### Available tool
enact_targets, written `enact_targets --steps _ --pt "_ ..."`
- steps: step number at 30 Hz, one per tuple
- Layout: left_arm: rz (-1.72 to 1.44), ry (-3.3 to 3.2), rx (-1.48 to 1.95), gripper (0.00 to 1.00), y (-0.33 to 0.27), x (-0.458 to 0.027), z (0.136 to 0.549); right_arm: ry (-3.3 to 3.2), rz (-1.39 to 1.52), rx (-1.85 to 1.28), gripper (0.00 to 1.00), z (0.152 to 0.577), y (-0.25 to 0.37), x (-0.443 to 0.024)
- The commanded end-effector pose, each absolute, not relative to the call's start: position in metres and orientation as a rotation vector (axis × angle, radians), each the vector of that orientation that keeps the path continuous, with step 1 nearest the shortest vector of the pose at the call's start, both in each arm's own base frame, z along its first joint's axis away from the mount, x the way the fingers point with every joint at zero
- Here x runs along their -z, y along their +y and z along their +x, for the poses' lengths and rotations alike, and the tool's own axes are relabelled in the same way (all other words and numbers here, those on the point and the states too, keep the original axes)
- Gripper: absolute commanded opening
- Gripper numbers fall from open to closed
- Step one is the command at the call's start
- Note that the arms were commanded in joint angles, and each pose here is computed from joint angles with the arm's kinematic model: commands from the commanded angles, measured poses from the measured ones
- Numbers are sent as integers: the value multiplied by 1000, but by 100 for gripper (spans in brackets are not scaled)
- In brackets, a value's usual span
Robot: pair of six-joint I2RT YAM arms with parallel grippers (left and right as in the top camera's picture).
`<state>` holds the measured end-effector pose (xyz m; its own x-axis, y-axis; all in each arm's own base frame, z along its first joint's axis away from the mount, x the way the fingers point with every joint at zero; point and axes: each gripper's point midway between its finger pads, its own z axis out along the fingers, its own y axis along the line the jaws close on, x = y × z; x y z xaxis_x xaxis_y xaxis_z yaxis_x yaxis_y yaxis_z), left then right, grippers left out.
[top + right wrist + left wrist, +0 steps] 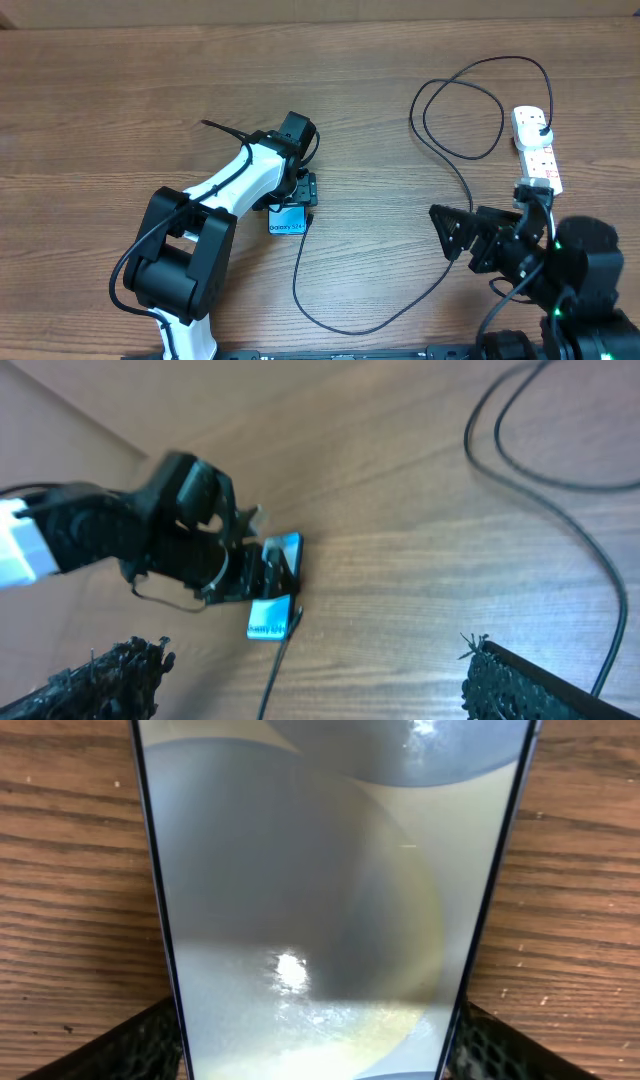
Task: Plug charger to phone and switch on socket
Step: 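Swing the right gripper toward the phone held by the left gripper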
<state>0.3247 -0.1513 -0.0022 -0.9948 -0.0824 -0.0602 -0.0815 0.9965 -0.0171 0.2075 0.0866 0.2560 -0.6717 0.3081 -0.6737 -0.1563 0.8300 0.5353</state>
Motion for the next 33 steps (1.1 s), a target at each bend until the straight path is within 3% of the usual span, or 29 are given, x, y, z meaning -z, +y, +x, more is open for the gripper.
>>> enact_targets --steps 1,8,20,25,33 --pt "-154 3174 115 79 -161 21 304 2194 46 -793 100 206 98 -263" --pt "-135 3199 212 77 -168 20 301 2263 68 -805 100 199 98 -250" --pt "-334 3234 846 74 -179 -17 310 2380 110 -822 100 193 100 -229" --pt "-254 3150 1285 72 -200 -48 308 2442 78 -983 100 197 119 -223" --pt "-105 3118 1471 73 -218 -63 293 2667 167 -1173 100 213 137 -181"
